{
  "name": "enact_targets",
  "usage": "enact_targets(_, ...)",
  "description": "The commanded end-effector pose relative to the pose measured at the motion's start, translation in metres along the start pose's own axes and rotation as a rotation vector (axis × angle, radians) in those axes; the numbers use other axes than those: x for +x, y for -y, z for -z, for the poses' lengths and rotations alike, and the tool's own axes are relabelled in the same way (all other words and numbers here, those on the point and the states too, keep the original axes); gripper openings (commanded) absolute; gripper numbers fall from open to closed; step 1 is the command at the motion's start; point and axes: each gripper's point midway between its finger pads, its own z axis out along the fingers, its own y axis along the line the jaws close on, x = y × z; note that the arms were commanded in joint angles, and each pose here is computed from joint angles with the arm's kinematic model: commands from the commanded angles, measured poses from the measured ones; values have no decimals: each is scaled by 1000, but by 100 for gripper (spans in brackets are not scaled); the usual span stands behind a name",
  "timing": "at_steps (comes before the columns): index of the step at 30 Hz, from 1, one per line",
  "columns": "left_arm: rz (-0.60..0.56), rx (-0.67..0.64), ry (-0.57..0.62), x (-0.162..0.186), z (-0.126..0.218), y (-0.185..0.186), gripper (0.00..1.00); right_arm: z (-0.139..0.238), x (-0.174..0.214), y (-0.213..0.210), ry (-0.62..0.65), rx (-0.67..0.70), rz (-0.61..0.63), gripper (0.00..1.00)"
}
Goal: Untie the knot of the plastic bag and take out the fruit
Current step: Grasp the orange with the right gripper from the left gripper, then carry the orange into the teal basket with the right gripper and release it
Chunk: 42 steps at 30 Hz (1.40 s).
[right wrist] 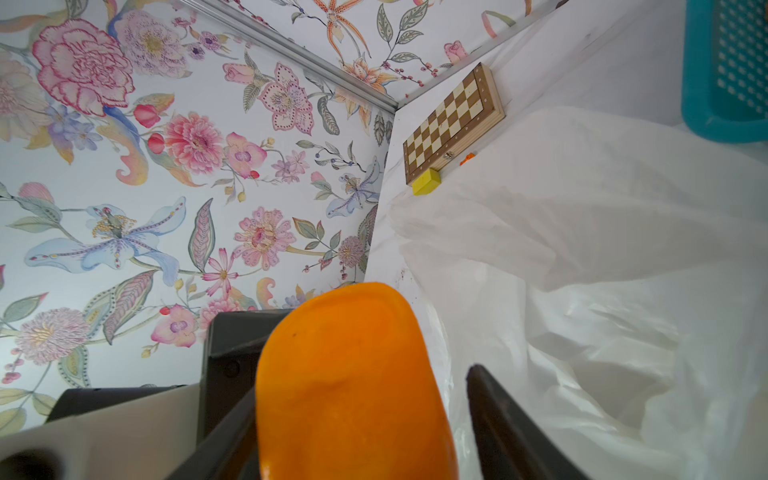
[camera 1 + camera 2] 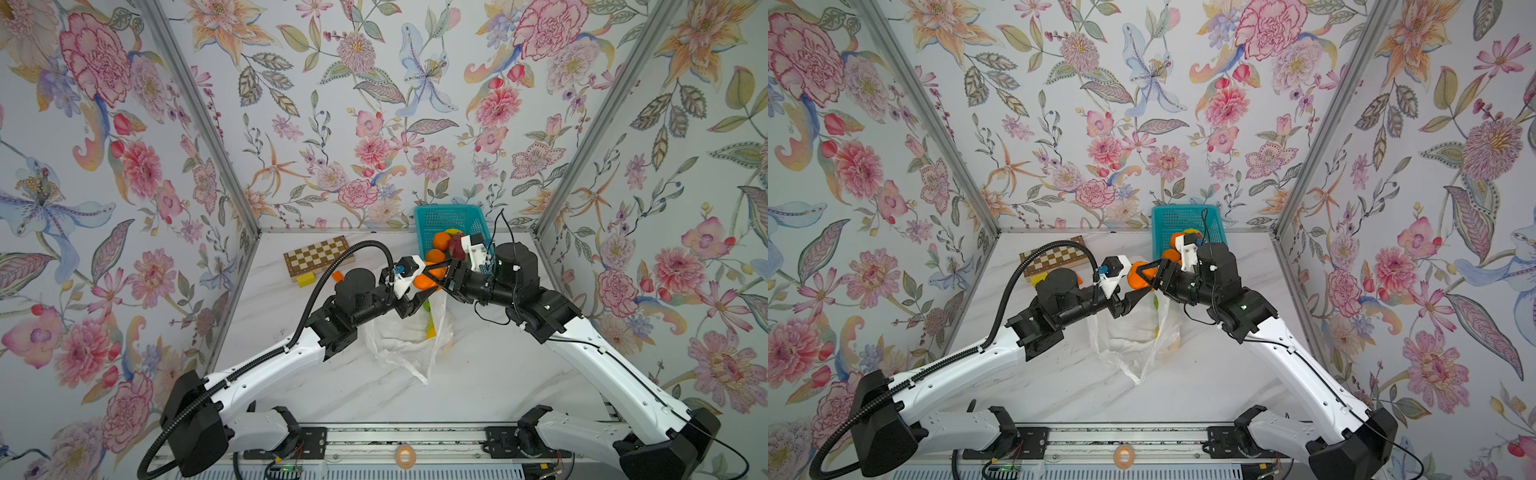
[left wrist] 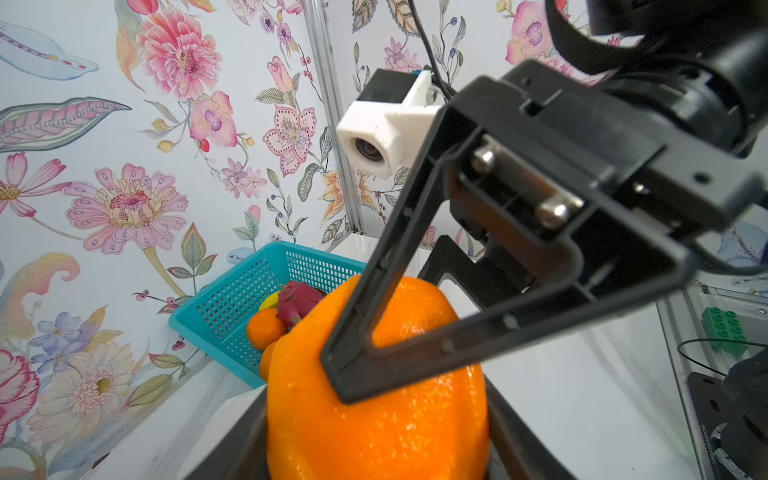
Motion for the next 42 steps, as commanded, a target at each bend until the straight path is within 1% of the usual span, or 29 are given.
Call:
enact_targets(1,24,32,124,-39,4,0,54,8,-6,-9,41,-31,21,57)
enact_targets(3,39,38,134,-40,4,1,55,11,-8,-12,59,-41,29,49)
enact_targets(5,45,33,133,-40,3,0,56,15,-10,-13,75,-40,36,45)
enact_targets(7,47,18,131,-40,2,-3,62,17,-12,-14,89,-40,42,41)
enact_targets(8,46,9,129,-39,2,-4,67,18,-13,-13,94,-37,42,40)
enact_targets(9,42,-2,127,-39,2,-6,73,20,-16,-13,103,-37,44,39)
enact_targets(13,23,-47,116,-41,5,-14,89,26,-26,-17,144,-37,50,39)
enact_targets(15,15,-74,102,-41,7,-18,94,35,-44,-13,200,-20,54,38)
enact_targets(18,7,-101,77,-41,10,-22,99,44,-65,-11,268,5,71,37)
enact_targets(24,7,-117,34,-40,15,-25,99,59,-113,17,392,116,93,37)
enact_targets(28,15,-146,25,-41,20,-30,99,61,-138,41,413,199,133,37)
enact_targets(30,22,-153,26,-43,23,-30,99,59,-150,56,408,247,146,39)
enact_targets(34,43,-164,18,-42,27,-31,99,49,-168,83,384,344,170,38)
enact_targets(42,85,-123,-7,-41,26,-23,99,21,-183,154,254,555,168,37)
